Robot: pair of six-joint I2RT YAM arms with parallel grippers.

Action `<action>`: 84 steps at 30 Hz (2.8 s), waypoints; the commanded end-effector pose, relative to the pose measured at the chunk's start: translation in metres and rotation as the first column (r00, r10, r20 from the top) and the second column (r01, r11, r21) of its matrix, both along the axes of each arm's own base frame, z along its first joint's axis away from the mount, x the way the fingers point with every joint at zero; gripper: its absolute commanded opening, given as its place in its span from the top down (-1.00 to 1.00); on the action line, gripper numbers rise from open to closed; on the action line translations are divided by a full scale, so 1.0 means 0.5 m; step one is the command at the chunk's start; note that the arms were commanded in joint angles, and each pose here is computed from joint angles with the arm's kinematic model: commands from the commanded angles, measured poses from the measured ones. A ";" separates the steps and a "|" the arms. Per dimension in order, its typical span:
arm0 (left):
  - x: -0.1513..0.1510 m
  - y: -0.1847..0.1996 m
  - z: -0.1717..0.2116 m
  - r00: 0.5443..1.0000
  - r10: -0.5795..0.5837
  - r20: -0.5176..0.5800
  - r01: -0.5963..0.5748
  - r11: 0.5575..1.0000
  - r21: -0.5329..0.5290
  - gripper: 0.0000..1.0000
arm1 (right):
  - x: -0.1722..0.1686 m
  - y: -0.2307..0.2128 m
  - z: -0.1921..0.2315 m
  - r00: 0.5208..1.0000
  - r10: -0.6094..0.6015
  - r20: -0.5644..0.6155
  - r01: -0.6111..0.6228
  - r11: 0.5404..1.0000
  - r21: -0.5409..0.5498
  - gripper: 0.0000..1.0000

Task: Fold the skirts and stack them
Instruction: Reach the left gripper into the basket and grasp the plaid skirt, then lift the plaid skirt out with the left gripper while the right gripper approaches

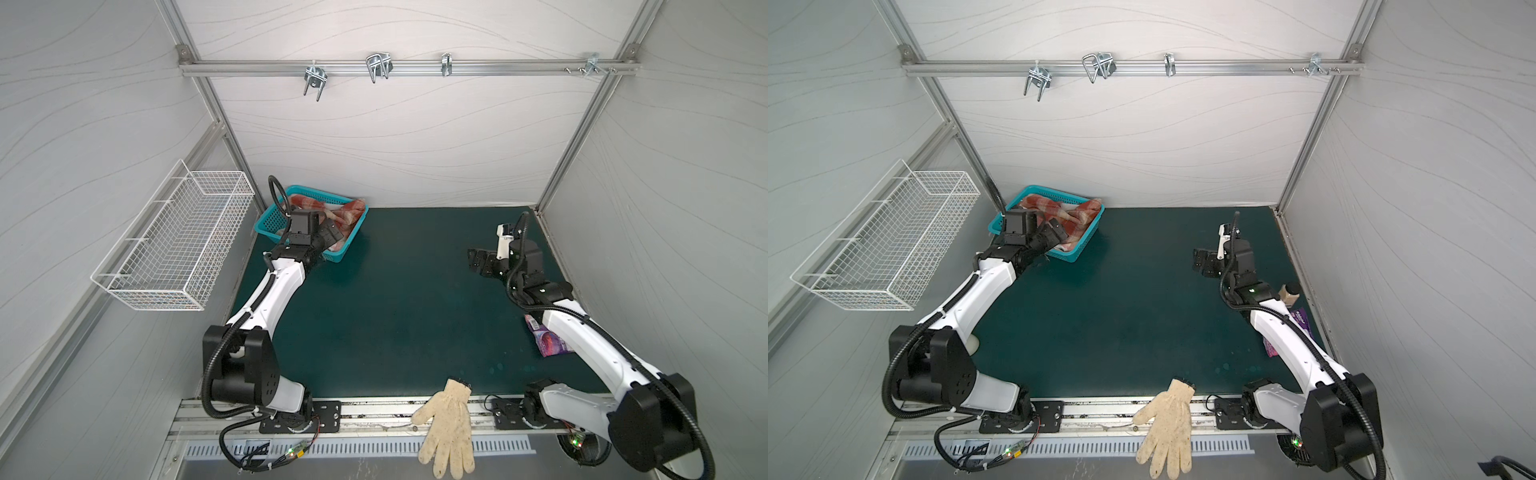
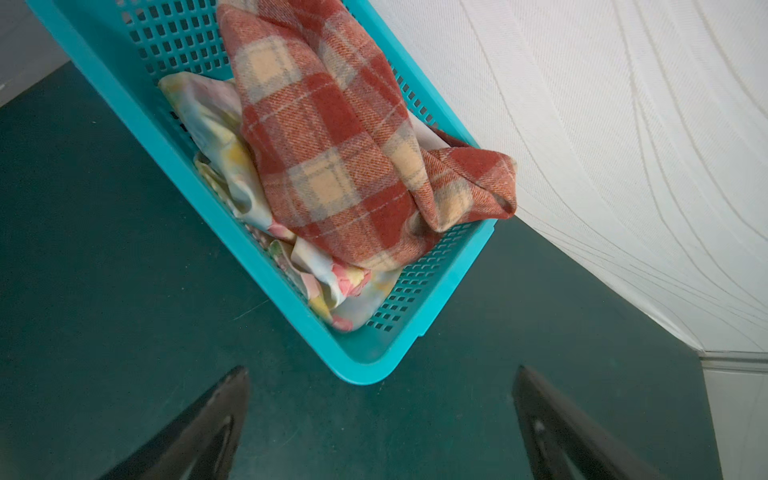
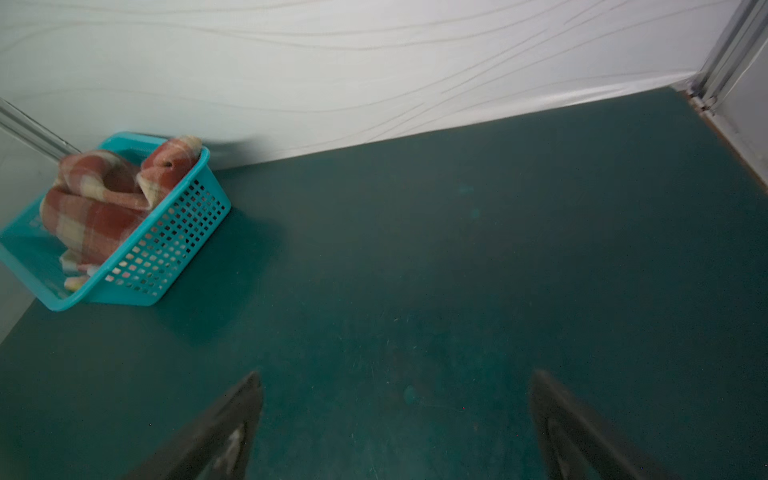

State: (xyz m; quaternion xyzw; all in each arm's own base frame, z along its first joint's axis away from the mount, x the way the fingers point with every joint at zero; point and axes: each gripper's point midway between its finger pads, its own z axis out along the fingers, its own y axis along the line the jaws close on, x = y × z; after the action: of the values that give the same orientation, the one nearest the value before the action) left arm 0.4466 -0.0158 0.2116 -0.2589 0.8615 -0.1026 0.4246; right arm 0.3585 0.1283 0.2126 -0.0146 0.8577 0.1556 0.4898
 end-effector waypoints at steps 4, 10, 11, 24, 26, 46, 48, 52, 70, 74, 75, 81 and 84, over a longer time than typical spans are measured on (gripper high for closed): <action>0.072 0.005 -0.039 0.995 0.072 -0.069 -0.073 0.997 -0.021 -0.98 | 0.003 0.035 -0.004 0.998 0.055 -0.042 -0.054 0.998 0.027 -0.99; 0.143 0.017 -0.070 0.986 0.144 -0.088 -0.146 0.989 -0.021 -0.98 | 0.005 0.060 0.011 0.995 0.097 -0.036 -0.096 0.995 0.031 -0.99; 0.152 0.021 -0.074 0.982 0.159 -0.097 -0.161 0.987 -0.011 -0.98 | 0.004 0.063 0.012 0.994 0.103 -0.037 -0.102 0.994 0.028 -0.99; 0.253 0.030 -0.121 0.970 0.203 -0.133 -0.202 0.979 0.016 -0.98 | 0.004 0.084 0.038 0.990 0.138 -0.009 -0.137 0.989 0.059 -0.99; 0.273 0.033 -0.112 0.971 0.205 -0.124 -0.203 0.979 0.030 -0.98 | 0.004 0.091 0.042 0.988 0.153 -0.008 -0.152 0.986 0.069 -0.99; 0.253 0.028 -0.198 0.930 0.133 -0.343 -0.079 0.983 0.167 0.36 | -0.002 0.113 0.029 0.980 0.192 -0.043 -0.185 0.974 0.129 -0.99; 0.258 0.013 -0.182 0.941 0.100 -0.324 -0.060 0.990 0.130 0.67 | -0.006 0.110 0.032 0.981 0.192 -0.037 -0.186 0.974 0.127 -0.99; 0.260 -0.011 -0.120 0.963 0.053 -0.264 -0.029 0.995 0.093 1.00 | -0.012 0.110 0.041 0.980 0.198 -0.028 -0.192 0.973 0.130 -0.99; 0.147 -0.159 0.216 0.979 -0.165 0.115 0.159 0.985 0.060 1.00 | -0.026 0.137 0.114 0.967 0.249 0.058 -0.254 0.963 0.087 -0.99; 0.097 -0.207 0.289 0.954 -0.235 0.189 0.229 0.972 0.051 1.00 | -0.035 0.129 0.135 0.967 0.237 0.093 -0.245 0.966 0.080 -0.99; 0.084 -0.220 0.309 0.945 -0.252 0.209 0.247 0.968 0.051 1.00 | -0.037 0.127 0.139 0.967 0.234 0.102 -0.242 0.967 0.079 -0.99; -0.016 -0.294 0.350 0.900 -0.350 0.260 0.365 0.931 -0.007 1.00 | -0.062 0.098 0.180 0.966 0.192 0.175 -0.208 0.975 0.079 -0.99; -0.060 -0.332 0.336 0.882 -0.396 0.256 0.418 0.907 -0.039 1.00 | -0.077 0.071 0.195 0.967 0.142 0.213 -0.162 0.983 0.082 -0.99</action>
State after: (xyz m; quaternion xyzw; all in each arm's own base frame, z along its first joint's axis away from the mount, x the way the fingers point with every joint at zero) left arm 0.4275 -0.1652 0.3450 -0.0888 0.8655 -0.2082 0.4469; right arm 0.3261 0.1756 0.3018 -0.0847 0.7996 0.2498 0.5395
